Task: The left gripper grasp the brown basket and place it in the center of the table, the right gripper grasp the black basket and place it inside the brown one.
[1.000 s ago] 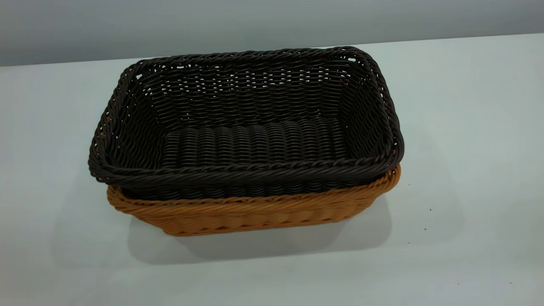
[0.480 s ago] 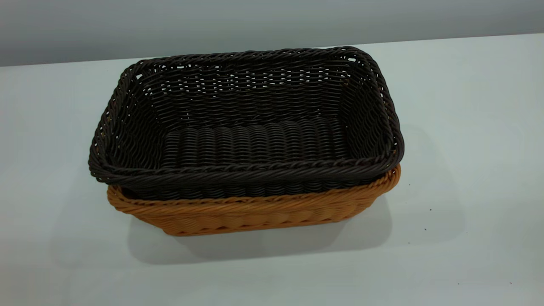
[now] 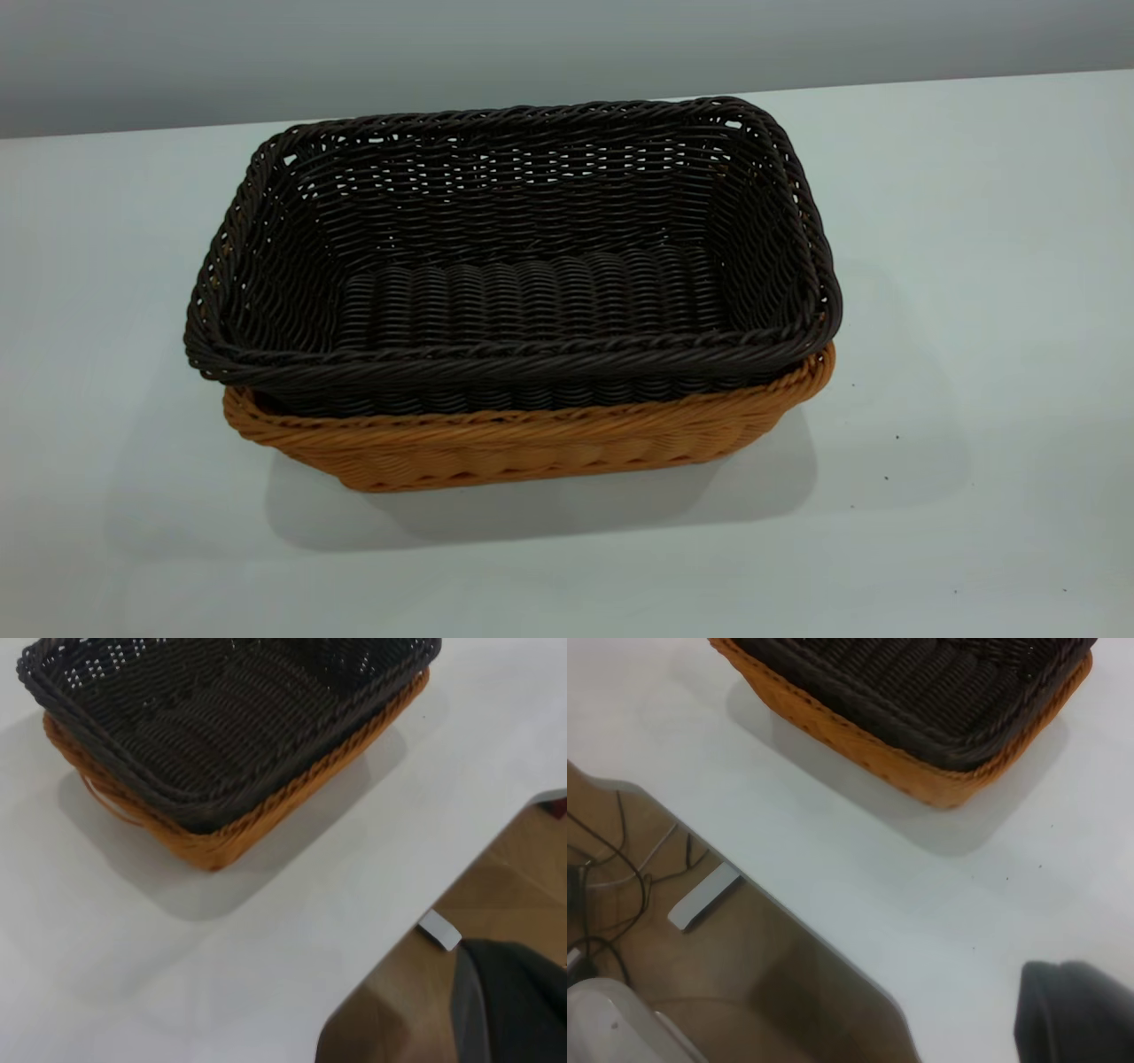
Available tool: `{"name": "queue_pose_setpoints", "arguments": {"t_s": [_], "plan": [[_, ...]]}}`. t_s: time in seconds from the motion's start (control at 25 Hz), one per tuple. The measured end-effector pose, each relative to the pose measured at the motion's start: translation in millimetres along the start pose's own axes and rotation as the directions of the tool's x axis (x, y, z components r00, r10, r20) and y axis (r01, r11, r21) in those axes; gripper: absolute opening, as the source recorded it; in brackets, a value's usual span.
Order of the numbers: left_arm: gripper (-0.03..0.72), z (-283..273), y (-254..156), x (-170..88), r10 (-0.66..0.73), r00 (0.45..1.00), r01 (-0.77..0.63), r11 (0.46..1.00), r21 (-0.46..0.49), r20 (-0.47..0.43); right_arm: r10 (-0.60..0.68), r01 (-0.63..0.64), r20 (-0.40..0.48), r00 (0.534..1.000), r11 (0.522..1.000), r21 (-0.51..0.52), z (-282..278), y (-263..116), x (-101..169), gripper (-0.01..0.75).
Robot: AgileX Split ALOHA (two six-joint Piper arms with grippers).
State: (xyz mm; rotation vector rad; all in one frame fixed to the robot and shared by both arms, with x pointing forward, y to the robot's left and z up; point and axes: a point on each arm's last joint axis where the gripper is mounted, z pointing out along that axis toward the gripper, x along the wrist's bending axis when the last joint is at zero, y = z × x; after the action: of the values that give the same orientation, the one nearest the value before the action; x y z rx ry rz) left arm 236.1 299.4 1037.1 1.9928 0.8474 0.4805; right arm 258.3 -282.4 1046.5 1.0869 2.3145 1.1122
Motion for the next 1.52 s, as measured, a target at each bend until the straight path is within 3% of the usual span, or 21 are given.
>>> {"name": "queue_pose_setpoints", "arguments": {"t_s": [1.0,1.2,1.52], "plan": [[-0.001,1.9,0.5,-0.3,-0.014,1.0,0.014,1.0,-0.017,-0.004,0.004,-0.004,-0.006,1.0,1.0,0.001,0.1,0.0,0.6,0.003],[-0.001,2.1,0.7,-0.4,-0.075,0.992,0.073,0.997,-0.021,-0.101,0.03,-0.03,0.012,0.999,1.0,0.0,0.1,0.1,0.4,0.003],[-0.001,2.8,1.2,0.0,-0.228,0.908,0.222,0.973,-0.058,-0.35,0.198,-0.197,0.227,0.954,0.98,-0.028,-0.5,-0.3,-7.2,0.003]]}}
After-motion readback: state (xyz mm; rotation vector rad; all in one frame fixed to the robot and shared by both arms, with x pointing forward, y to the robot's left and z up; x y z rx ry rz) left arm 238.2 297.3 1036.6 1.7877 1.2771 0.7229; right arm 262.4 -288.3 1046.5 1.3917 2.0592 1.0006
